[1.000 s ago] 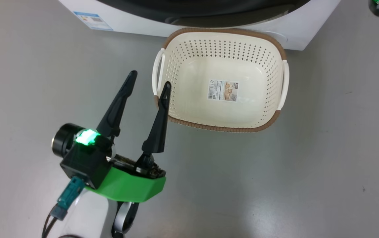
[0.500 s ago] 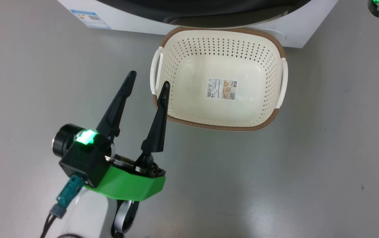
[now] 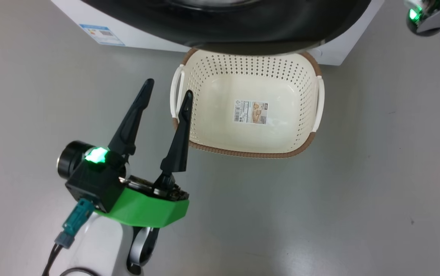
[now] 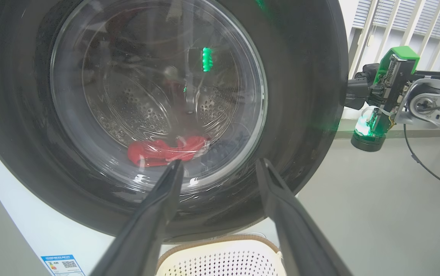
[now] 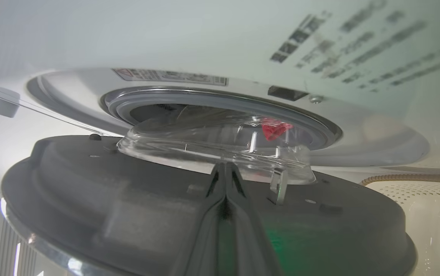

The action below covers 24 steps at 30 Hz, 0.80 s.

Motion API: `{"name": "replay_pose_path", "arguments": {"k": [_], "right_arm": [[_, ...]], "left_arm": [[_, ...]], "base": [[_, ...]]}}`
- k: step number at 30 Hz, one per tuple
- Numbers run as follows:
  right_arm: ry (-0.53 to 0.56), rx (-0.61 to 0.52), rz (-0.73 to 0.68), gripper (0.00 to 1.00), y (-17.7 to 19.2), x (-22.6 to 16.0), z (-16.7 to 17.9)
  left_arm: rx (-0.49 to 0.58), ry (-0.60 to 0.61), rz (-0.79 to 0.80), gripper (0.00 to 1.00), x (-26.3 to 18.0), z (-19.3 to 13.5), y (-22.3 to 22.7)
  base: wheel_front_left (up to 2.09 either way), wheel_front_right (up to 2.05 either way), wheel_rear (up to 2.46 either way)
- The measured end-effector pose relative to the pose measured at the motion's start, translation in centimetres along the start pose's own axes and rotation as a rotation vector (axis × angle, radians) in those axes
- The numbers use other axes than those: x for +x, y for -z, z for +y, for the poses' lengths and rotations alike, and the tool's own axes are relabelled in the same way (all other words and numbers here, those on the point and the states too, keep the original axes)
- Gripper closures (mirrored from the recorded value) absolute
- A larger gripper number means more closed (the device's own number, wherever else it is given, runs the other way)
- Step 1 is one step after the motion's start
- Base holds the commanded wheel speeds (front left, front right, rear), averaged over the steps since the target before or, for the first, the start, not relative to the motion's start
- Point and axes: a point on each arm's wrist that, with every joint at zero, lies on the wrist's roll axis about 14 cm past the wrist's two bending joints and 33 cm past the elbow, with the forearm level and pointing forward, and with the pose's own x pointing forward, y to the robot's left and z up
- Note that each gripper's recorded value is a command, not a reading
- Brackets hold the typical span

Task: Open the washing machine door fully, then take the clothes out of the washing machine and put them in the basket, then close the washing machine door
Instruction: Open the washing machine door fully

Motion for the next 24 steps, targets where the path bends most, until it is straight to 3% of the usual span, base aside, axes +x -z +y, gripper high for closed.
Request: {"name": "replay_pose_path", "arguments": {"k": [24], "right_arm": [[0.040,-0.020,0.124,1.00,5.9,-2.7,0.8]], "left_arm": [[-0.010,0.001,-0.040,0.00,-1.3,-0.7,-2.5]], "base": [[0.00,0.00,0.00]]}}
